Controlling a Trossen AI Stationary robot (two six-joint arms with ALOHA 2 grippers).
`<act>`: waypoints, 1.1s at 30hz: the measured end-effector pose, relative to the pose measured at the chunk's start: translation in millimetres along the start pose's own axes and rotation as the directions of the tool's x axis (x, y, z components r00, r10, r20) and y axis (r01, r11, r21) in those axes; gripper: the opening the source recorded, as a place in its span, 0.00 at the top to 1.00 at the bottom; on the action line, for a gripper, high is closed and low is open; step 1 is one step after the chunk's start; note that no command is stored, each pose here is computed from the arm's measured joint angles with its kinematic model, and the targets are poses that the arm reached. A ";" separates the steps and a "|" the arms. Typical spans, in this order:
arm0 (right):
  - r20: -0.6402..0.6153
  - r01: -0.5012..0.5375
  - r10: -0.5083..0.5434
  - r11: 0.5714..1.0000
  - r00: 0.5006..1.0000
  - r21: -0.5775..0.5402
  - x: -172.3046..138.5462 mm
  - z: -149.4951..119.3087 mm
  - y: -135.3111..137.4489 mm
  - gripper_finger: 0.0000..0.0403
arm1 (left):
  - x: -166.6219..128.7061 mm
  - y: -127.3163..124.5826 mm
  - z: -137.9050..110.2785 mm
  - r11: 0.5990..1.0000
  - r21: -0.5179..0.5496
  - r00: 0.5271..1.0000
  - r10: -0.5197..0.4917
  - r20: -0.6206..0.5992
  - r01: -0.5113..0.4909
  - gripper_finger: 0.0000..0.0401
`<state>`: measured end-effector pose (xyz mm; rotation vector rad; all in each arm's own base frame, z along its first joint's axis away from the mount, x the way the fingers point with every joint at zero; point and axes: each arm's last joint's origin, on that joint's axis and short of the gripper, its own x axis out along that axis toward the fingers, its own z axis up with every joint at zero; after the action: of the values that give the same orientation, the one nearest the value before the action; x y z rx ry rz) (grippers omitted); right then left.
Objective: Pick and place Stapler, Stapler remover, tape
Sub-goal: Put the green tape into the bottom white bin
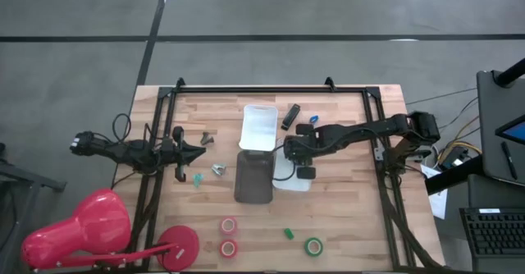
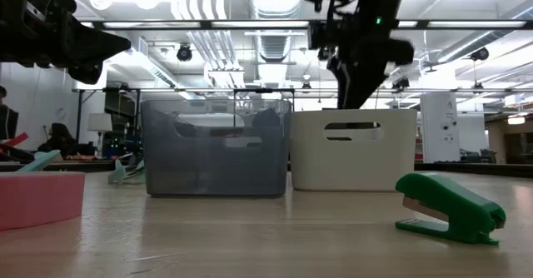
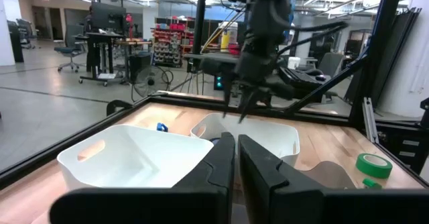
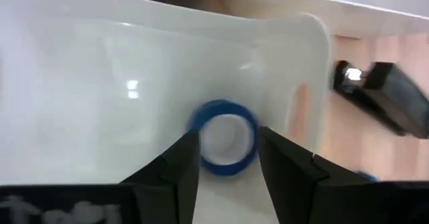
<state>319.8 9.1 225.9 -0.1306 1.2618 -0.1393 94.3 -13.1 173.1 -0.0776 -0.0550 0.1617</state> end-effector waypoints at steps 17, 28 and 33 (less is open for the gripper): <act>0.046 -0.345 0.355 0.927 0.934 -0.150 -42.7 -21.5 140.6 0.70 | 0.0 0.0 0.0 1.000 0.000 1.000 0.000 0.000 0.000 0.94; 0.103 -0.421 0.438 0.894 0.893 -0.157 -32.8 -33.7 197.2 0.64 | 0.0 0.0 0.0 1.000 0.000 1.000 0.000 0.000 0.000 0.94; 0.036 -0.404 0.413 0.903 0.910 -0.142 -12.1 -40.0 210.7 0.57 | 0.0 0.0 0.0 1.000 0.000 1.000 0.000 0.000 0.000 0.94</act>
<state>284.9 217.7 188.6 0.0189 1.2070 0.3112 94.3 -13.0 173.1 -0.0776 -0.0548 0.1617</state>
